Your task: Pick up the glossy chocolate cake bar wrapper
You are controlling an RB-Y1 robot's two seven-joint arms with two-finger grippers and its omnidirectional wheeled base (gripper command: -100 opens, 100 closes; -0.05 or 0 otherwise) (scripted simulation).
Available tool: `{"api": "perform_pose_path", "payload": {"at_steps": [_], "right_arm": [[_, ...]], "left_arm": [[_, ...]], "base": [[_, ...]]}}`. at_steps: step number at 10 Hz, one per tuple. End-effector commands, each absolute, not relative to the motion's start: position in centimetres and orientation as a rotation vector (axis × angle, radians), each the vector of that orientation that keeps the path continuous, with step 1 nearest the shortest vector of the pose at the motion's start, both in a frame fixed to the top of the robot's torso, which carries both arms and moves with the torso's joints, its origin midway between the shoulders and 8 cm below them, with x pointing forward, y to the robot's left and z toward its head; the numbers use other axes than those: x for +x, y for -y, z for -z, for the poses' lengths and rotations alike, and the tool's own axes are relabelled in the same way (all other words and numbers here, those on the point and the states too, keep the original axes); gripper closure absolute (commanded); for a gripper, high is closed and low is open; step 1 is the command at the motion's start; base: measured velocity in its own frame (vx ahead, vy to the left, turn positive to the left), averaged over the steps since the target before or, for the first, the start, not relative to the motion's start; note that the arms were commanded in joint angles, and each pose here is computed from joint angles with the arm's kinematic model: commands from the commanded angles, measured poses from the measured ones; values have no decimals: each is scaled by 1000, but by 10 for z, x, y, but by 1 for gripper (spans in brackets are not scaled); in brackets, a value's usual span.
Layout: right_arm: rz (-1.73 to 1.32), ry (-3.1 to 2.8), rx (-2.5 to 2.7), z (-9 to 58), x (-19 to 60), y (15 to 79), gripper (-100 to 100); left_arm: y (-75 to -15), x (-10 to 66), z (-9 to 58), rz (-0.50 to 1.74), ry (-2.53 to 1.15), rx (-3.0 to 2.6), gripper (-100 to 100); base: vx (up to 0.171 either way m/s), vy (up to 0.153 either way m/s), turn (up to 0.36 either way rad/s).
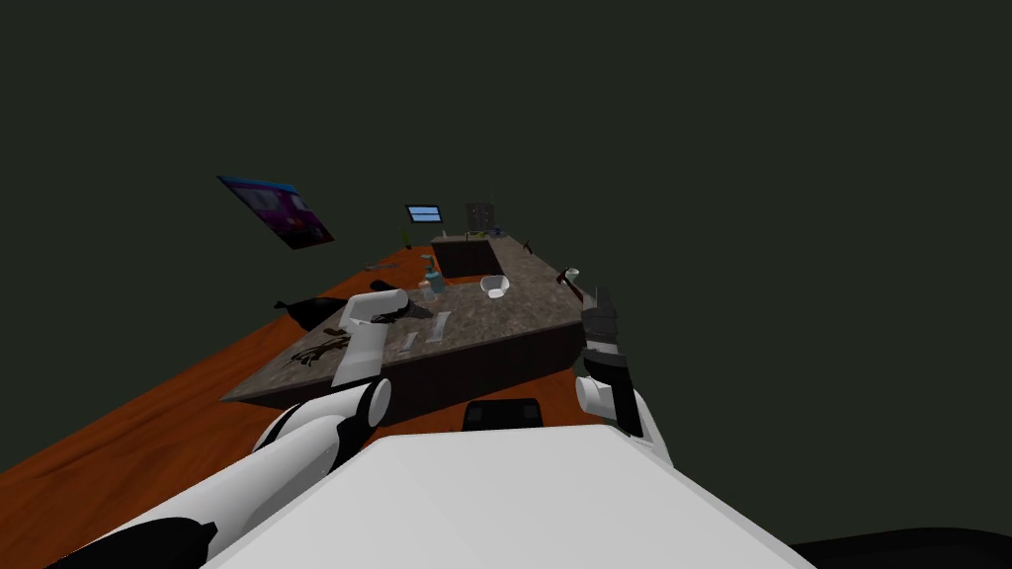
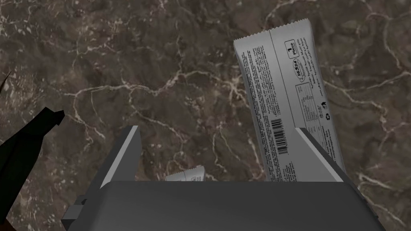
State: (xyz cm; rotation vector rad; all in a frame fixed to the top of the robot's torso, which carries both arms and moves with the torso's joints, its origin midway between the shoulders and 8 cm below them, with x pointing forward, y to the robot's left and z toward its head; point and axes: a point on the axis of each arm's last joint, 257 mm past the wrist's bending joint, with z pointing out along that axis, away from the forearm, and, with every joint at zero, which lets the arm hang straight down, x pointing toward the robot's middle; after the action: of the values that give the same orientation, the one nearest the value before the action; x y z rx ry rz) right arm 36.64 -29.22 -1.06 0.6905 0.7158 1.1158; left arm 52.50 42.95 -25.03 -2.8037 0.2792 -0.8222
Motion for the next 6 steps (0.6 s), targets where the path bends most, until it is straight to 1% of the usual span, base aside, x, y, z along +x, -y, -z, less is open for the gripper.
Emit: {"api": "perform_pose_path", "payload": {"at_steps": [1,6], "right_arm": [[-1116,-716,690,11,366,292,0],[-1116,-716,690,11,366,292,0]], "left_arm": [[-435,510,265,726,-220,-2863,-100],[-437,471,294,476,-127,-2982,-100]], "base": [[57,16,60],[42,12,38]]}}
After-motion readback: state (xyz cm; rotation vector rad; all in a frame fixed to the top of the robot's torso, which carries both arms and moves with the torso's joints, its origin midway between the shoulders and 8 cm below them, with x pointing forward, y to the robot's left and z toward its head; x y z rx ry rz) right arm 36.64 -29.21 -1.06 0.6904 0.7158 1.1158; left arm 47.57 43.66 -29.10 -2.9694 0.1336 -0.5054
